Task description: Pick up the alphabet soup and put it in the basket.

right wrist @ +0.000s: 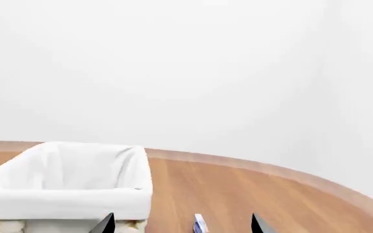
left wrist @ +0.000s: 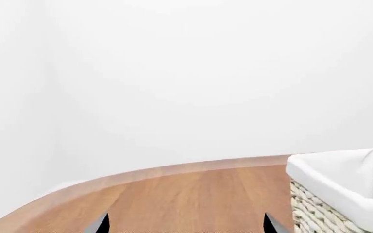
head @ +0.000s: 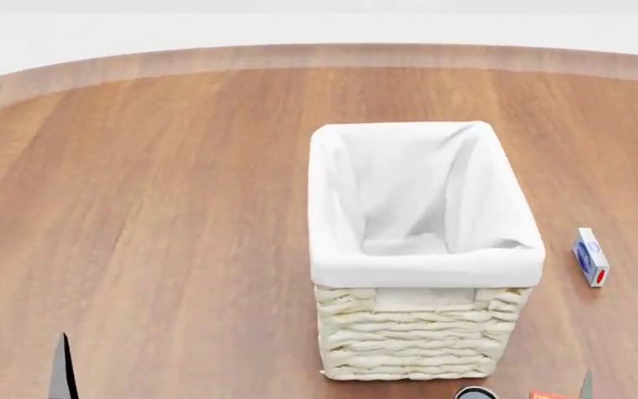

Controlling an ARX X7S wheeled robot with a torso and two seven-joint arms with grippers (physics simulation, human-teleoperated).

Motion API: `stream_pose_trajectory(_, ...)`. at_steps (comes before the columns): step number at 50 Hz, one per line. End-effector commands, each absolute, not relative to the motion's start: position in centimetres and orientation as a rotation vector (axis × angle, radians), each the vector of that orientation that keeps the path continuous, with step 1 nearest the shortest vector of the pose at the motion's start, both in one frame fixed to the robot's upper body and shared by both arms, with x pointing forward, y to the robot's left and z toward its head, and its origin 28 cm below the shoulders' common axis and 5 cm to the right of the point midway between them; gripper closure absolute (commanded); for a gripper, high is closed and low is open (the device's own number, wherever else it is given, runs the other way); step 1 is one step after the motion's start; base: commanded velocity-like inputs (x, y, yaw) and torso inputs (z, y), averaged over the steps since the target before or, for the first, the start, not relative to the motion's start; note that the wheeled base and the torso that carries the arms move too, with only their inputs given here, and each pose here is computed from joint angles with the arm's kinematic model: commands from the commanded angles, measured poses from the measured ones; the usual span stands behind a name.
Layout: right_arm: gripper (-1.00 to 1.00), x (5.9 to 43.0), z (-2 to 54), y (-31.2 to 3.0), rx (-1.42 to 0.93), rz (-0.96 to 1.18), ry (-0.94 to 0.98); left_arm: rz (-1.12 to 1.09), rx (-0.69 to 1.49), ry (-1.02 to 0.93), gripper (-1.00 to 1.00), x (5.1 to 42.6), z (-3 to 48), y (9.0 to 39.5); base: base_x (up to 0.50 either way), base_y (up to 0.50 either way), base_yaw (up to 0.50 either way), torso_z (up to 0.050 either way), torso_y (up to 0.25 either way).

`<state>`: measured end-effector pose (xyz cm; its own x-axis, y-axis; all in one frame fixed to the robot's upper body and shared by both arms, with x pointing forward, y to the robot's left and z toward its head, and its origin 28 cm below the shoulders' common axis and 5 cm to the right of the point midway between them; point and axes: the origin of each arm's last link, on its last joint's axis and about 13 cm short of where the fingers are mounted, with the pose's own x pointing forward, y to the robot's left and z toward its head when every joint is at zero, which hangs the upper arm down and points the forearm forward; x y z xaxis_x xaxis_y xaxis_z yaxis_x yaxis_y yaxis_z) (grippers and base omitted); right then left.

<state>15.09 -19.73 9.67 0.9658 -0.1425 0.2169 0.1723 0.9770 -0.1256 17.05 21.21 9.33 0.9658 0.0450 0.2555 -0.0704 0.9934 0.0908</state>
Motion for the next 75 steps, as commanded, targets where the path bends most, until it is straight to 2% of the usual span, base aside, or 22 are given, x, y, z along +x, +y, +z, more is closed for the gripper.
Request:
stream_pose_trajectory(1, -1.00, 10.0, 8.9, -25.3, -0.161, -0.289, -0.144, 0.076, 0.114, -0.244, -1.00, 17.3, 9.0, 21.3, 0.00, 0.00, 0.00, 0.000, 0.000)
stream_pose_trajectory(9, -1.00, 6.5, 6.4, -25.9, -0.161, -0.249, -0.073, 0.087, 0.122, -0.240, -1.00, 17.3, 9.2, 21.4, 0.00, 0.00, 0.00, 0.000, 0.000)
stream_pose_trajectory(21, -1.00, 4.8, 2.6, -25.6, -0.135, -0.300, -0.081, 0.092, 0.129, -0.231, -1.00, 17.5, 9.0, 21.4, 0.00, 0.00, 0.00, 0.000, 0.000)
stream_pose_trajectory(43, -1.00, 5.4, -0.3, -23.6, -0.119, -0.238, -0.074, 0.097, 0.131, -0.225, -1.00, 17.6, 8.8, 21.4, 0.00, 0.00, 0.00, 0.000, 0.000)
stream_pose_trajectory(75, -1.00, 4.5, -4.3, -23.2, -0.073, -0.281, -0.012, 0.106, 0.139, -0.213, -1.00, 17.7, 8.6, 21.4, 0.00, 0.00, 0.00, 0.000, 0.000)
